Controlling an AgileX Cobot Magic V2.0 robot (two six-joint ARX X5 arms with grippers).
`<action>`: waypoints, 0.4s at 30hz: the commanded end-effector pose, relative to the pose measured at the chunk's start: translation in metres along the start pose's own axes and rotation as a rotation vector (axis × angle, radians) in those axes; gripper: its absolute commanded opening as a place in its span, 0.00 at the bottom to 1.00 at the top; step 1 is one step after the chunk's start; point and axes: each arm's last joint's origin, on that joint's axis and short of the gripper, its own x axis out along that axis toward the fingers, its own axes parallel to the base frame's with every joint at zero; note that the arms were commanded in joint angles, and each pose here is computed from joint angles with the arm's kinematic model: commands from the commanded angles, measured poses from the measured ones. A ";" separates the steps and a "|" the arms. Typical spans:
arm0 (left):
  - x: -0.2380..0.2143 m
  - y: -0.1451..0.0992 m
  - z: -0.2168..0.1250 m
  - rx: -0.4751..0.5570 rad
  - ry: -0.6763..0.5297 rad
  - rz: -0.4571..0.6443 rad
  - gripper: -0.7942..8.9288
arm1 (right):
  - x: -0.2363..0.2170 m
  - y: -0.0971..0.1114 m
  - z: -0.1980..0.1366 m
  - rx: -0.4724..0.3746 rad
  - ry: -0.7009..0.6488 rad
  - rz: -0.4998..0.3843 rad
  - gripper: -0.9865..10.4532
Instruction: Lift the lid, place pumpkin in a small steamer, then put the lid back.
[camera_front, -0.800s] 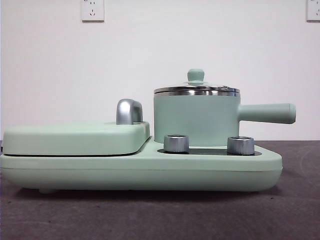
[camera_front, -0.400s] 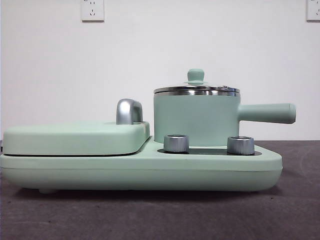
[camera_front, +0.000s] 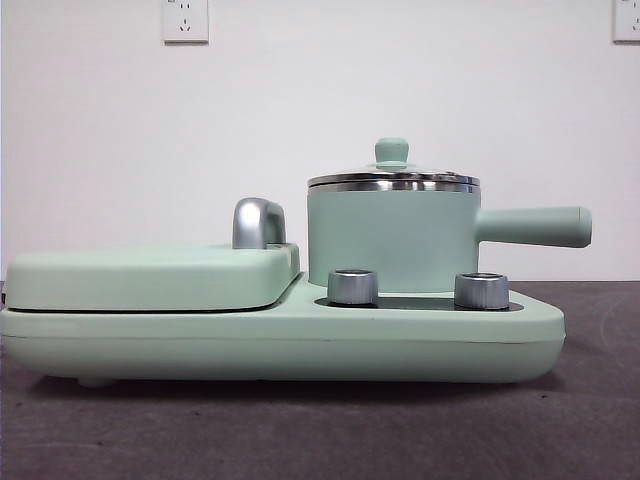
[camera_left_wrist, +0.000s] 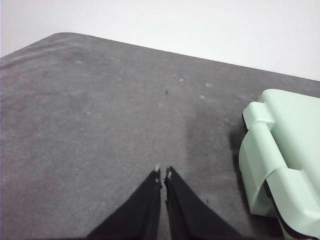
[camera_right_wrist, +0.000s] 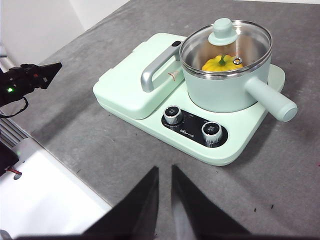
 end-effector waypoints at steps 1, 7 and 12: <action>0.002 0.001 -0.006 0.017 0.020 0.006 0.10 | -0.001 0.001 0.002 0.003 -0.014 0.008 0.12; 0.002 0.001 -0.006 0.016 0.020 0.006 0.10 | 0.022 -0.008 0.000 0.002 -0.068 -0.080 0.11; 0.002 0.001 -0.006 0.017 0.020 0.006 0.10 | 0.068 -0.041 -0.016 -0.083 -0.247 -0.253 0.11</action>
